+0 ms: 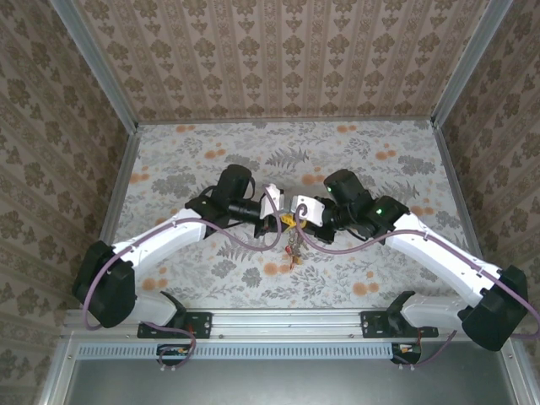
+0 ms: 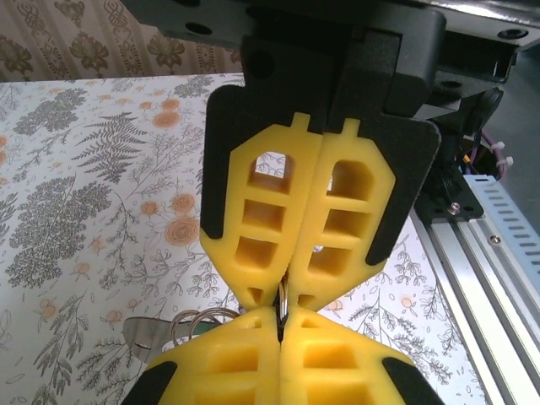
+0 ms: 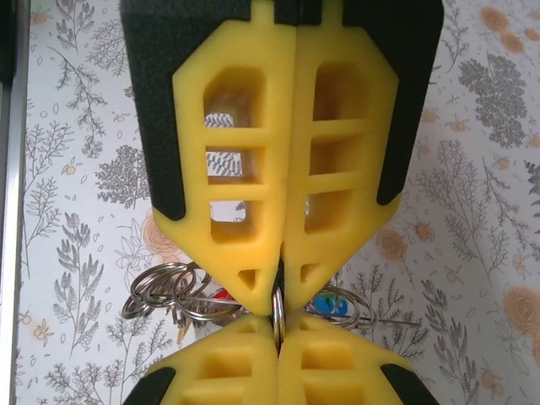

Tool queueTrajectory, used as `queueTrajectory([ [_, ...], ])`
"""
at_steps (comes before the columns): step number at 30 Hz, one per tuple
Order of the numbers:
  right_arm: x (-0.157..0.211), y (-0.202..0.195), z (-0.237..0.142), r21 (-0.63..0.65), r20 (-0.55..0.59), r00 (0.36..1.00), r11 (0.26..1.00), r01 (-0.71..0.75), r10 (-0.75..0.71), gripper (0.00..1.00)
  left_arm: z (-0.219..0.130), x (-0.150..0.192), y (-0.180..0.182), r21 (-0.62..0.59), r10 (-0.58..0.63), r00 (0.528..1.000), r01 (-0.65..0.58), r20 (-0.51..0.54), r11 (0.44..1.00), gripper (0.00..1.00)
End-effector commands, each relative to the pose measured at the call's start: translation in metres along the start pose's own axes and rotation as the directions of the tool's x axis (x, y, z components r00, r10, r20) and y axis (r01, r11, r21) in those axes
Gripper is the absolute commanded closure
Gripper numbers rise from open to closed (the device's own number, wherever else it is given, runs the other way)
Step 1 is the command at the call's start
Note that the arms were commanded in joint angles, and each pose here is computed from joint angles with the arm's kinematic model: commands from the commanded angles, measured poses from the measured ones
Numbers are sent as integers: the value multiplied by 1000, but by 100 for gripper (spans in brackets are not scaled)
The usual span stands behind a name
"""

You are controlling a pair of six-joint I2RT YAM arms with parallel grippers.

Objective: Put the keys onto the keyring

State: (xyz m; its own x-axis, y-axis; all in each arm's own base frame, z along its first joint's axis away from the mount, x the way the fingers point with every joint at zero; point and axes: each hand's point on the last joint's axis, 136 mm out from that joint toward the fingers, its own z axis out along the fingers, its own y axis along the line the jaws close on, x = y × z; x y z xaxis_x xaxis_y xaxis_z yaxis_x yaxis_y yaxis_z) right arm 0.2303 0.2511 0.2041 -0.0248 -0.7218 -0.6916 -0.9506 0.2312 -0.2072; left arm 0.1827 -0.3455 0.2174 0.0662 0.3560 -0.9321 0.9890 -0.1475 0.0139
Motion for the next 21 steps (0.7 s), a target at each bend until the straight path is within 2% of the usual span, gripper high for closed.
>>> queueTrajectory([
  [1, -28, -1, -9, 30, 153, 987, 999, 37, -41, 88, -2, -26, -4, 25, 35, 996, -37, 83, 999, 100],
  [4, -26, 0, -18, 48, 194, 981, 999, 23, -32, 74, -10, -36, -5, 19, 51, 989, -54, 138, 998, 100],
  [6, -22, -1, -24, 63, 201, 979, 998, 10, -23, 71, -14, -40, -5, 17, 59, 985, -63, 165, 998, 100],
  [16, -10, 9, -46, 58, 252, 968, 998, -24, 8, 66, -23, -51, -22, 56, 141, 957, -160, 254, 986, 100],
  [21, -19, 10, -46, 32, 292, 956, 999, -28, 18, 72, -24, -53, -22, 56, 139, 955, -159, 264, 986, 100],
])
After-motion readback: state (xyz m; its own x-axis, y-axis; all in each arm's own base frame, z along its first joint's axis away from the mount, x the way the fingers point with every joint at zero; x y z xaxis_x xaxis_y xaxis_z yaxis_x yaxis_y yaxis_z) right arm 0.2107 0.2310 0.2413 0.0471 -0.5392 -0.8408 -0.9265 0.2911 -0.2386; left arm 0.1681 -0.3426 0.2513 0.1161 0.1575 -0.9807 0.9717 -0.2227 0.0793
